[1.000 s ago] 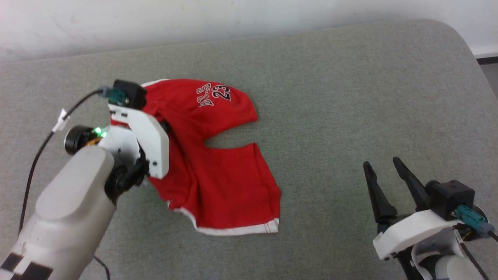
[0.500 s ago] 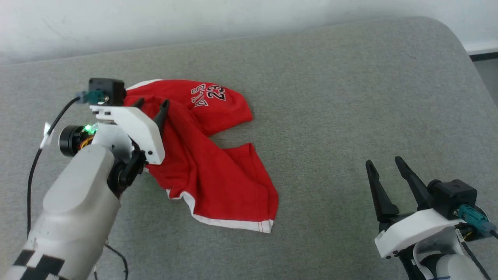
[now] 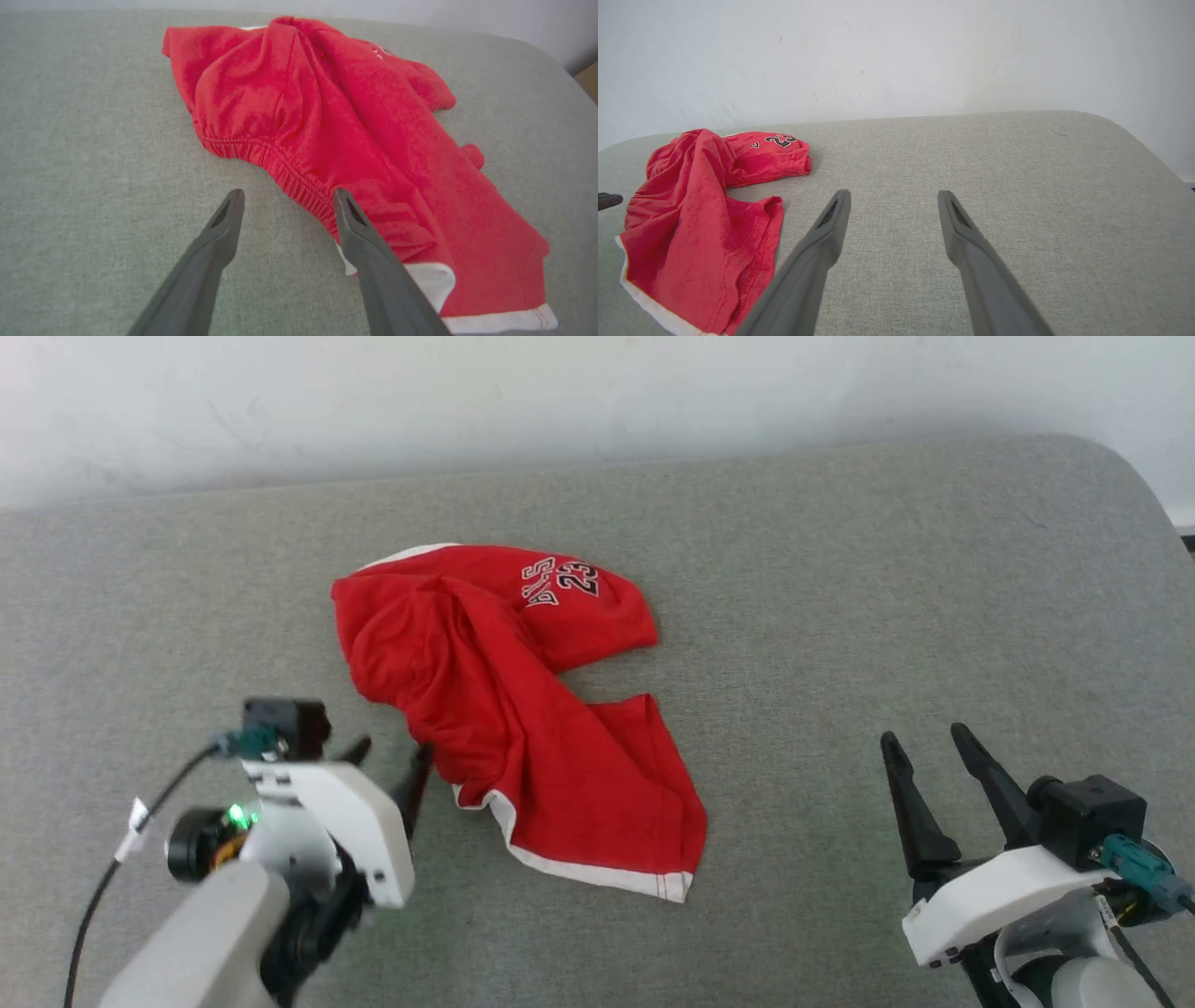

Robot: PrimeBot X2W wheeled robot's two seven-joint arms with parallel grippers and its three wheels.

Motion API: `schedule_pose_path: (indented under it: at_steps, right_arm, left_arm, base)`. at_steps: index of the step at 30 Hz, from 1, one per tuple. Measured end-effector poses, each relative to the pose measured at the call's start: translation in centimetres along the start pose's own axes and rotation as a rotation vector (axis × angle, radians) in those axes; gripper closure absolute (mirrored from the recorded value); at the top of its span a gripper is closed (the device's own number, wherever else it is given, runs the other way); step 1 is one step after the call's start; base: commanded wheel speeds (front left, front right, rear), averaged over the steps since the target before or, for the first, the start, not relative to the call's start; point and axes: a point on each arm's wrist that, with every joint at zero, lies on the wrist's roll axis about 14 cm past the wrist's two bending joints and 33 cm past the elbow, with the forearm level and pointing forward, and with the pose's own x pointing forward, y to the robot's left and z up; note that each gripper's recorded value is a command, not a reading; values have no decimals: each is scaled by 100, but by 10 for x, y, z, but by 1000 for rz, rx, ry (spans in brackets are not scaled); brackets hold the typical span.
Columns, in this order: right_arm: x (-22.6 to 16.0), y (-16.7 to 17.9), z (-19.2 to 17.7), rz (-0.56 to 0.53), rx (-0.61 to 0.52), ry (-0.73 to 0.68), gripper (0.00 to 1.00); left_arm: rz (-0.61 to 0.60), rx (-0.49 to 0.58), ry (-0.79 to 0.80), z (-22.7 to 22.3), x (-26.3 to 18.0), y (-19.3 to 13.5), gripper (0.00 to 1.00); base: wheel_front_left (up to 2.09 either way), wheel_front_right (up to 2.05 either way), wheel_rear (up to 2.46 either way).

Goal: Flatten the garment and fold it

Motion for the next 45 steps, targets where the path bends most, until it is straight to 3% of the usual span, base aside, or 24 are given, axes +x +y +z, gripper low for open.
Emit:
schedule_pose_path:
  at_steps: [9, 15, 16, 18, 25, 31, 36, 42, 43, 44, 45]
  right_arm:
    - [-2, -1, -3, -5, -1, 14, 0]
    - [-8, -11, -9, -39, 1, 34, 0]
    - [-9, -13, -10, -47, 3, 34, 0]
    - [-11, -18, -10, -60, 7, 31, 0]
    - [-15, -23, -9, -76, 12, 25, 0]
    - [-16, -16, -9, -53, 13, 20, 0]
    - [-12, -4, -6, -15, 11, 15, 0]
    - [-8, 9, -2, 24, -1, 12, 0]
    - [-8, 10, -2, 29, -2, 10, 0]
    - [-9, 12, -1, 33, -3, 11, 0]
    - [-9, 13, -1, 38, -4, 10, 0]
  left_arm:
    - [-65, 32, 159, -34, 0, -25, 0]
    - [-92, 108, 300, -55, 16, -33, 0]
    - [-103, 113, 313, -55, 18, -35, 50]
    - [-109, 122, 337, -57, 21, -37, 100]
    - [-104, 119, 278, -46, 13, -33, 100]
    - [92, 105, 163, -20, -31, 24, 100]
    - [232, 9, 189, -46, -75, 55, 100]
    - [285, -124, 208, -78, -95, 62, 100]
    - [283, -136, 196, -79, -95, 61, 21]
    - [282, -145, 177, -78, -94, 60, 0]
    - [280, -155, 153, -75, -93, 59, 0]
  base:
    - [0, 0, 0]
    - [0, 0, 0]
    - [0, 0, 0]
    - [0, 0, 0]
    - [0, 0, 0]
    - [0, 0, 0]
    - [0, 0, 0]
    - [0, 0, 0]
    - [0, 0, 0]
    - [0, 0, 0]
    - [0, 0, 0]
